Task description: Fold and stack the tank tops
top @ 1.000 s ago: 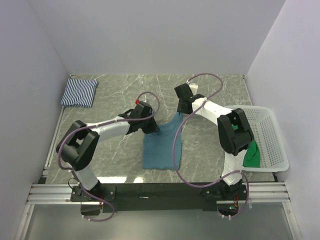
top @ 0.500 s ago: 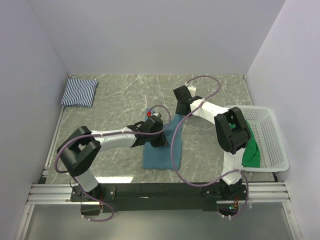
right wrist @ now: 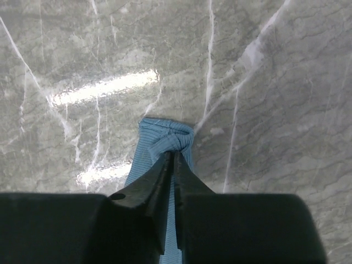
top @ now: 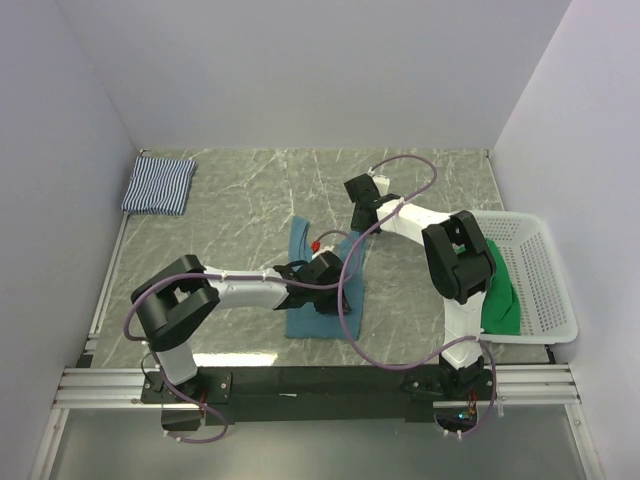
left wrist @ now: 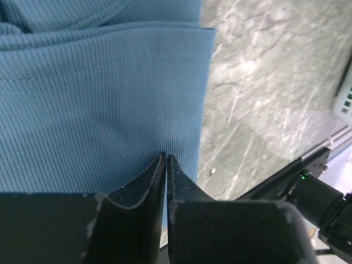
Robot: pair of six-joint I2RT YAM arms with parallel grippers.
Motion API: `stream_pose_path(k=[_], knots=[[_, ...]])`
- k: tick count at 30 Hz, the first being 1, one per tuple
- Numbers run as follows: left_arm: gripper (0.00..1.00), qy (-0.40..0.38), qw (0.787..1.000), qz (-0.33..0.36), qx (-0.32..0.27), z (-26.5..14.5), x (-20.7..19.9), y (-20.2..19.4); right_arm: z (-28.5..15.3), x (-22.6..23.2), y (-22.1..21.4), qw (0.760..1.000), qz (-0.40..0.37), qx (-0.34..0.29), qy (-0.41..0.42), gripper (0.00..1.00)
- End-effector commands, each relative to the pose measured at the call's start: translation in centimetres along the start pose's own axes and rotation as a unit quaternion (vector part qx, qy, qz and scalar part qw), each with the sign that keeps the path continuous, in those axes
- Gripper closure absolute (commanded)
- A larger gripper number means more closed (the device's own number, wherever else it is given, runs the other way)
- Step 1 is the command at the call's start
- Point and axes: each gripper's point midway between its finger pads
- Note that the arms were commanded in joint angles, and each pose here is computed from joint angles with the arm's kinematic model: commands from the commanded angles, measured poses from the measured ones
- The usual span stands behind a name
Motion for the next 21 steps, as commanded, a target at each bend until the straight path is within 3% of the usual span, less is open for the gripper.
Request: stream_pose_path(k=[1, 5, 16, 20, 21], knots=[[0.9, 0.005, 1.0, -0.005, -0.007, 0.6, 0.2, -0.3, 0.0, 0.5, 1.4, 1.0, 0.007, -0.019, -0.003, 0.92], [0.9, 0.018, 1.0, -0.001, 0.002, 1.0, 0.8, -1.2, -0.9, 0.5, 2.3, 0.999, 0.007, -0.031, -0.004, 1.0], [0.91, 0.023, 1.0, 0.002, 0.009, 1.3, 1.2, -2.1, -2.3, 1.8, 3.3, 0.999, -0.002, -0.048, -0.002, 1.0], [0.91, 0.026, 1.0, 0.004, 0.011, 1.5, 1.4, -2.2, -2.1, 1.2, 2.9, 0.999, -0.004, -0.045, -0.015, 0.75], [0.91, 0.026, 1.0, 0.004, 0.011, 1.5, 1.5, -2.3, -2.2, 1.1, 3.0, 0.999, -0.003, -0.049, -0.016, 0.73]])
Point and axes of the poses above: each gripper's point midway between its finger pads, its own z axis out along the fingers, its own x axis along the line the jaws close on, y = z × x, and after that the axes turned 1 degree about -z, right-handed
